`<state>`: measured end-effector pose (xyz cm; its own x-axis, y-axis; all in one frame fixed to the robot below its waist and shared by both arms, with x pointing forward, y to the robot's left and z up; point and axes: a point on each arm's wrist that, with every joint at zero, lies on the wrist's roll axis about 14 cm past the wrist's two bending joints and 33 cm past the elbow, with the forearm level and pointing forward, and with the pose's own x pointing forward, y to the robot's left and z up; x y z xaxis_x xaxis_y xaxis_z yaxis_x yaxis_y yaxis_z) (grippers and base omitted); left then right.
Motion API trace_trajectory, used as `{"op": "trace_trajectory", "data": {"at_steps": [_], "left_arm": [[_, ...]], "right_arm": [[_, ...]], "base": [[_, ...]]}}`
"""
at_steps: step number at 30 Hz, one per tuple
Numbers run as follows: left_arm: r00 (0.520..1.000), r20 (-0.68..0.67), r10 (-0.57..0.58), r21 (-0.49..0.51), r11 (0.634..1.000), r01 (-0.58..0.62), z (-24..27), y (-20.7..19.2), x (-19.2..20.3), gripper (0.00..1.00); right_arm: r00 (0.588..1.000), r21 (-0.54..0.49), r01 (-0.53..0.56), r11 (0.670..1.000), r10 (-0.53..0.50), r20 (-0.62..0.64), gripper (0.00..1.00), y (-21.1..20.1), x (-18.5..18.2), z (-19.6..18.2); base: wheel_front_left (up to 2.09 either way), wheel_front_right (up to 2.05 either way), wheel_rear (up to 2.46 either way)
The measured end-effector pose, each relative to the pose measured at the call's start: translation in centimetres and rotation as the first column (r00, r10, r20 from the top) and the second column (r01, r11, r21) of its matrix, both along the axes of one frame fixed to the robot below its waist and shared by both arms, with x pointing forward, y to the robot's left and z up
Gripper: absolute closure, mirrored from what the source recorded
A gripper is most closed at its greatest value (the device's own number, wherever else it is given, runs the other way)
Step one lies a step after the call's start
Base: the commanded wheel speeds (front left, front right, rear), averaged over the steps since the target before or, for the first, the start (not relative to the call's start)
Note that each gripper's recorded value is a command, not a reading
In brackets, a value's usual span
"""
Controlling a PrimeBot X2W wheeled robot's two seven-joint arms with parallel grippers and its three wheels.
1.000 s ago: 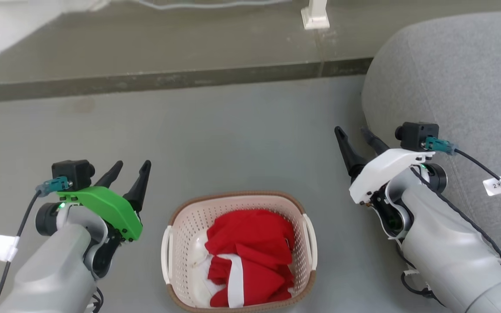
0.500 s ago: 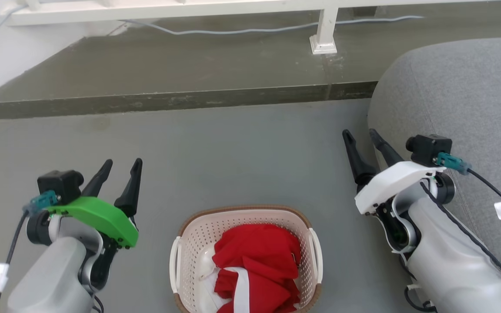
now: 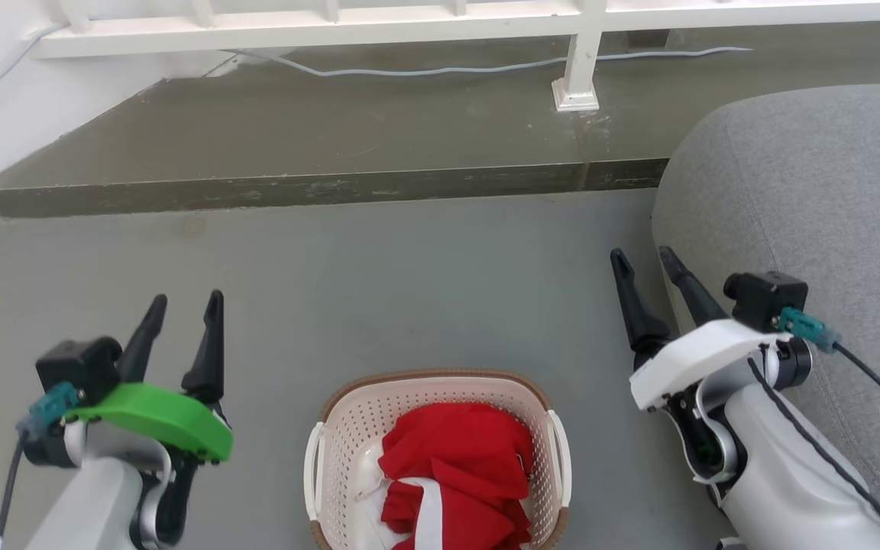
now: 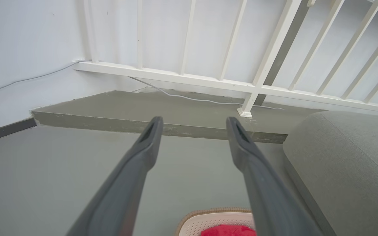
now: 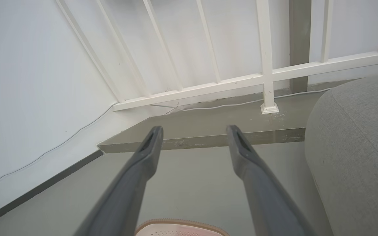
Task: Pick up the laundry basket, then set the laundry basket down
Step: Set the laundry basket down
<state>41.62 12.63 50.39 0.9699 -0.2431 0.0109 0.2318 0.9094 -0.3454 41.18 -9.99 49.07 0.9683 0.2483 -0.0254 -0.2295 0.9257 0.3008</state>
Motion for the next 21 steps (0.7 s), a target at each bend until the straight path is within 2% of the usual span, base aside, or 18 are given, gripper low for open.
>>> {"op": "trace_trajectory", "data": {"at_steps": [21], "left_arm": [[0.998,0.041,0.044,-0.012,0.999,-0.043,0.3,0.3,-2.4,0.0]], "right_arm": [[0.999,-0.035,0.024,0.999,-0.023,0.033,0.0,-0.4,-2.0,0.1]], "base": [[0.0,0.0,0.0]]}}
